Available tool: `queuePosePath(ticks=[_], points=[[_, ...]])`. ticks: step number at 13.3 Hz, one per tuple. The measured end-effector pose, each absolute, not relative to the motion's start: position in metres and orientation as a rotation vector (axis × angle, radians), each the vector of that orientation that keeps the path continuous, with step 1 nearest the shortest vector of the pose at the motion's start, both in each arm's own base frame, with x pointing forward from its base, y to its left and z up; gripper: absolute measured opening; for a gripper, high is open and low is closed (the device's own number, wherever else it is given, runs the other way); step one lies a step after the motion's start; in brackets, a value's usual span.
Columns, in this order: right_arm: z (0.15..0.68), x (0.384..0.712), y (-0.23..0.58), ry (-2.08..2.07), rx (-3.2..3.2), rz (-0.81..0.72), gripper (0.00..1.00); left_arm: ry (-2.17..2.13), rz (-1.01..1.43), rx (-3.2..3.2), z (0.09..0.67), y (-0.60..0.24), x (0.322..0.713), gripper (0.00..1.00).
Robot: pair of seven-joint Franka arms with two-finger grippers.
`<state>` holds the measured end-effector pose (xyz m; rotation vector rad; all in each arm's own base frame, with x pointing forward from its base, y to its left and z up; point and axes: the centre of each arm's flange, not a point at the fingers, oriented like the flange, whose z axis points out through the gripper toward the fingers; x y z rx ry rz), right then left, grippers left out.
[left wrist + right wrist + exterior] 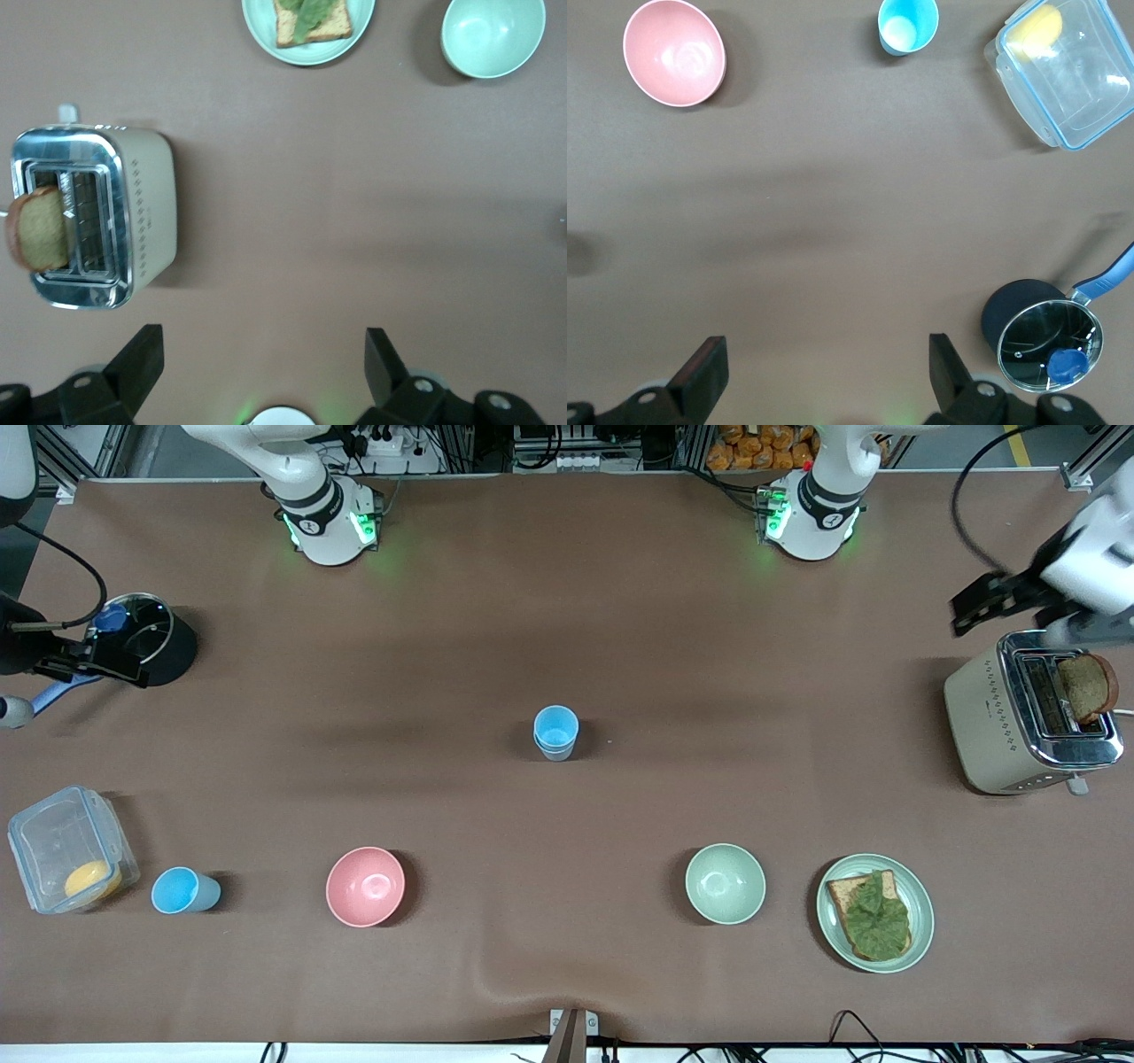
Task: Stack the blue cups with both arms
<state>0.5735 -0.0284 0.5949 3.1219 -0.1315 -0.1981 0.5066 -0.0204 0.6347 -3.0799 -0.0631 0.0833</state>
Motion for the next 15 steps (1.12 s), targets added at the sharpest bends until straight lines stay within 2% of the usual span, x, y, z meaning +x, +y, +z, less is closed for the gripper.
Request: queuePosePath(ticks=[4, 15], points=[[0.595, 0.573, -0.028, -0.132, 3.122, -0.198, 1.00, -0.090, 0.137, -3.086, 0.651, 0.013, 0.493, 1.00], [0.595, 0.573, -0.028, -0.132, 3.122, -0.198, 1.00, -0.124, 0.126, -3.116, 0.664, 0.012, 0.492, 1.00]])
